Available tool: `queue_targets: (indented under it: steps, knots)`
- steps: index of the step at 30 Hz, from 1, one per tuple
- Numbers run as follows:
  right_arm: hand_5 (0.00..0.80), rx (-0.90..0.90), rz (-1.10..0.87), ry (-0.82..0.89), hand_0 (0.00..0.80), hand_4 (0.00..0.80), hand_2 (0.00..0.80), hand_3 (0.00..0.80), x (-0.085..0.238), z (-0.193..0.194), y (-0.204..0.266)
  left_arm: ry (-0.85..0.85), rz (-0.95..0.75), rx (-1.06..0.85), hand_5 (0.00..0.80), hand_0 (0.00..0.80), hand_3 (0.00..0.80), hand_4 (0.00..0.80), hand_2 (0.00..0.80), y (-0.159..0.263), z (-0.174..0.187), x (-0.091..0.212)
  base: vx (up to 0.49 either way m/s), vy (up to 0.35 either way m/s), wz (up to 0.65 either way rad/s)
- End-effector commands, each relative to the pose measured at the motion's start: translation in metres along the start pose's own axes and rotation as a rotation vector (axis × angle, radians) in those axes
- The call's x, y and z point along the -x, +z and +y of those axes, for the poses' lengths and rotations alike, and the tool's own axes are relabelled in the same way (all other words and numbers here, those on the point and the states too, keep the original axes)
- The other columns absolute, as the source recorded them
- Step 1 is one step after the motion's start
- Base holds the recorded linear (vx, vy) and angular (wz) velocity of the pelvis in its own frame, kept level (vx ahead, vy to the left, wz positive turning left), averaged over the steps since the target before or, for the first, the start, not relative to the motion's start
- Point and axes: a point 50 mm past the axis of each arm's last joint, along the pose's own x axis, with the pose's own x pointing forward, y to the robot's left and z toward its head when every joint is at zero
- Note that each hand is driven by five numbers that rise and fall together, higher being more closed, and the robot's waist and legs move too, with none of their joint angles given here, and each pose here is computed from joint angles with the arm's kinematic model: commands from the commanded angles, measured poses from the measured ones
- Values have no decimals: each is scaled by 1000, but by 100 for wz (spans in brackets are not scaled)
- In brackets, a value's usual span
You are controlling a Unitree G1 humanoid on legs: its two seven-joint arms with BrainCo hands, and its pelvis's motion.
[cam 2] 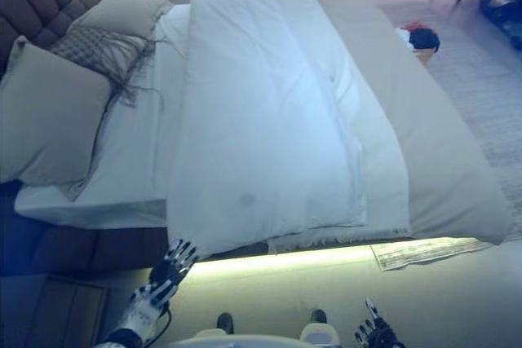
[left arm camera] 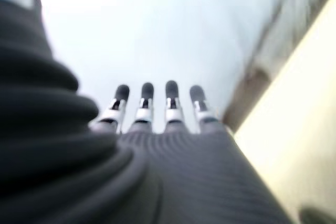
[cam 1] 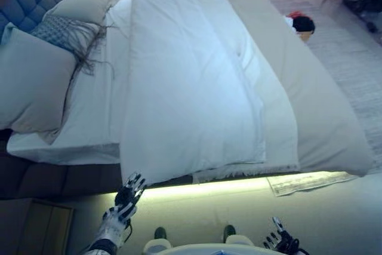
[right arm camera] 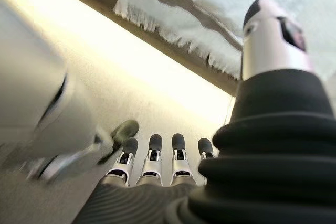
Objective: Make the bed neatly
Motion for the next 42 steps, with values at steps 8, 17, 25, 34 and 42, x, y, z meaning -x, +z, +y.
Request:
queue_targets:
  steps: [8,17,25,34,42]
  knots:
    - [0,150,-23,-11,0,0,0,0,1,-2,19,-227,-186,-13,0,0,0,0,0,65,-31,-26,68,87,2]
    - [0,224,-198,150,0,0,0,0,-4,51,71,-499,-525,-43,0,0,0,0,0,167,-119,-58,-278,46,0]
    - [0,202,-303,237,0,0,0,0,4,70,107,-618,-672,-109,0,0,0,0,0,231,-173,-56,-106,60,0]
    - [0,152,-352,228,0,0,0,0,11,55,123,-640,-786,-127,0,0,0,0,0,275,-202,-48,-8,73,2]
    - [0,117,-414,215,0,0,0,0,16,56,134,-505,-805,9,0,0,0,0,0,299,-194,-46,83,58,-2]
